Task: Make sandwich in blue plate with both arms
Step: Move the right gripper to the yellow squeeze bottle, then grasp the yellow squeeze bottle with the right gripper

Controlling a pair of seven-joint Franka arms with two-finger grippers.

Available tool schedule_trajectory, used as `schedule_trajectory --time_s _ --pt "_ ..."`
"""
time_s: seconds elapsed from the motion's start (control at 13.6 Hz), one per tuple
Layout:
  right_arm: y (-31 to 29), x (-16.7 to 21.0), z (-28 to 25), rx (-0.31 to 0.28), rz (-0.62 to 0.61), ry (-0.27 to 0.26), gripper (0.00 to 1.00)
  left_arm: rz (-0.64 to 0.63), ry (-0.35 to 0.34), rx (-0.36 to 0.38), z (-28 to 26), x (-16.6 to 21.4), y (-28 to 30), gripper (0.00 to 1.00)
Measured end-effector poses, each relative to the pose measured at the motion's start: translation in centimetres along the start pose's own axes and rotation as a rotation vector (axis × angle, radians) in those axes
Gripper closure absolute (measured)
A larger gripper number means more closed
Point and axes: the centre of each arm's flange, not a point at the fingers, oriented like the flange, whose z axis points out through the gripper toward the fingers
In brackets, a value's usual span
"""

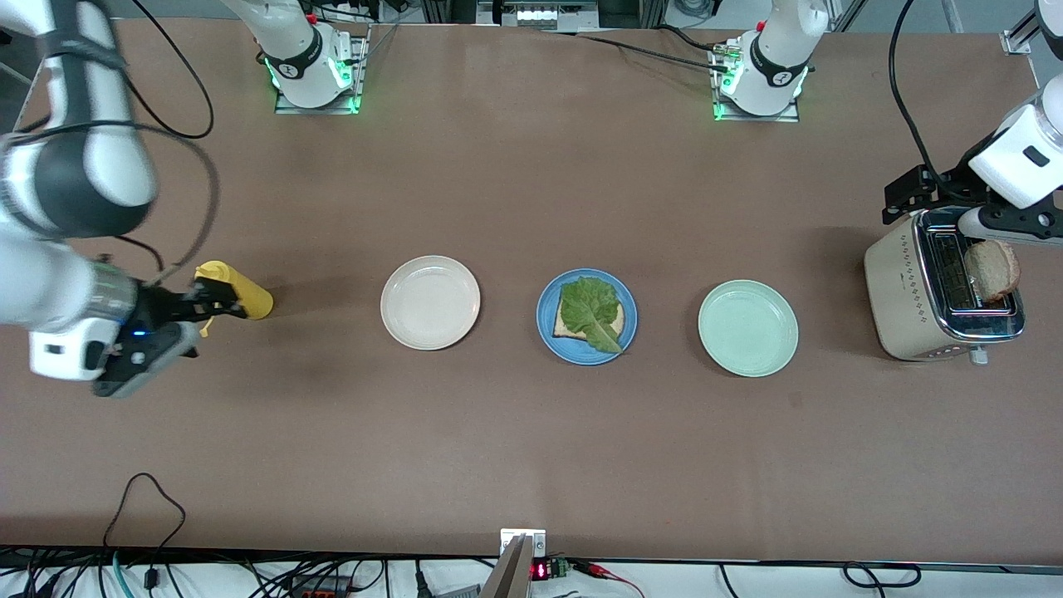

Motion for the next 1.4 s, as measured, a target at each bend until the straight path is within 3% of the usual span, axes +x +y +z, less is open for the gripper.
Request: schedule_trajectory --time_s 0.22,0.59,0.88,1.11,1.4 --pt "6.0 -6.9 0.4 0.129 -0.16 0.139 0.0 0.003 -0.004 0.0 0.0 0.0 0.2 0.0" --pt "11.7 -18.6 3.7 0.299 -0.341 0.472 0.0 0.01 -0.01 -0.001 0.1 -0.1 0.6 0.0" --pt "13.3 -25.4 7.0 0.367 -0.473 0.718 0.0 0.017 -0.01 0.0 0.1 0.0 1.0 0.0" --pt "14.6 -28.3 12.2 0.393 -0.577 0.884 0.0 0.017 -0.02 -0.001 0.2 -0.1 1.0 0.0" --pt "15.1 -30.0 20.4 0.412 -0.674 1.054 0.0 0.017 -0.024 -0.002 0.2 -0.2 1.0 0.0"
